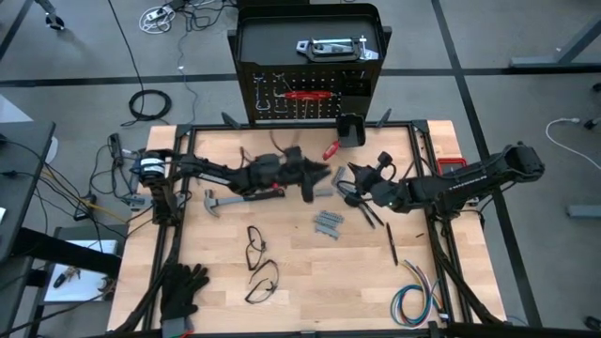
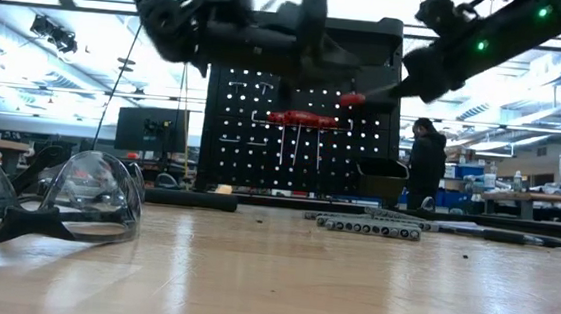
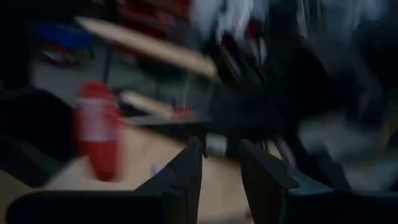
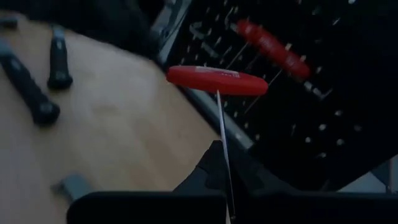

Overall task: Hang tools onto peg board
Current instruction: Hang the T-shaped metric hex key on the pegboard

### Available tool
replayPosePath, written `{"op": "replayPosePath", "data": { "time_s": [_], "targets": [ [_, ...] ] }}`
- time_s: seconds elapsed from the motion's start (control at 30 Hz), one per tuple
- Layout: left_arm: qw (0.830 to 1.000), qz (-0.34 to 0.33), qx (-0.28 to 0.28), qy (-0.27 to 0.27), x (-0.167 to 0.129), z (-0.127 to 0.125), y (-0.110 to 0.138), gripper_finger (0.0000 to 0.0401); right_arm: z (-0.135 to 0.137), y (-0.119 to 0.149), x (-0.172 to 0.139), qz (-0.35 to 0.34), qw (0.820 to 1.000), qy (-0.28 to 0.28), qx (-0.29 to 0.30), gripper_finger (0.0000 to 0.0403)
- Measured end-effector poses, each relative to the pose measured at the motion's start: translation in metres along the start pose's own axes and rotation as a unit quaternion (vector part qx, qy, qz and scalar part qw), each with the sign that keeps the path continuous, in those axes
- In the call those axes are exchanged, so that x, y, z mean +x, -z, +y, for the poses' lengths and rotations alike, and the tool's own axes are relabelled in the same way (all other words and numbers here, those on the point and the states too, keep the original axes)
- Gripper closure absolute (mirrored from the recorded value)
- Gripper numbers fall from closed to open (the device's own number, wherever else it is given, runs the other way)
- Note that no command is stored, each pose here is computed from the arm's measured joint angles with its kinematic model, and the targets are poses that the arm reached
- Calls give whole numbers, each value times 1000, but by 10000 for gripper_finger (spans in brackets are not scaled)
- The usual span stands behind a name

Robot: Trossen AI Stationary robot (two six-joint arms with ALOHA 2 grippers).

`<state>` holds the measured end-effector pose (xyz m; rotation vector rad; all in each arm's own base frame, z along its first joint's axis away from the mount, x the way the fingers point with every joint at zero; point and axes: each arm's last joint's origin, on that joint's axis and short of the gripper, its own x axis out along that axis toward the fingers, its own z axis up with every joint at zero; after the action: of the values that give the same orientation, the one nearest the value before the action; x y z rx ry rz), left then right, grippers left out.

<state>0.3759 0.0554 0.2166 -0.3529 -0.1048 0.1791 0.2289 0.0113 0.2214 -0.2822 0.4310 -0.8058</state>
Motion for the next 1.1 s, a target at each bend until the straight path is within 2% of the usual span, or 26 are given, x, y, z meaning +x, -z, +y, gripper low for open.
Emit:
{"op": "replayPosePath", "data": {
  "time_s": [0.13, 0.3, 0.63, 0.87, 1.1],
  "targets": [
    [996, -34, -78, -12, -6, 8, -1, 293, 5, -10, -6, -40, 999, -3, 5, 403],
    [990, -64, -126, 10, -6, 3, -2, 293, 10, -18, -6, -70, 997, 10, 4, 403],
    [984, -91, -152, 19, 4, -12, 18, 293, 16, -21, 0, -86, 996, 35, 7, 403],
    [973, -122, -193, -24, 21, -13, 25, 293, 18, -21, 2, -88, 996, 32, 6, 403],
    [959, -191, -211, 0, 32, -18, 27, 293, 18, -21, 2, -86, 996, 31, 8, 403]
  ]
}}
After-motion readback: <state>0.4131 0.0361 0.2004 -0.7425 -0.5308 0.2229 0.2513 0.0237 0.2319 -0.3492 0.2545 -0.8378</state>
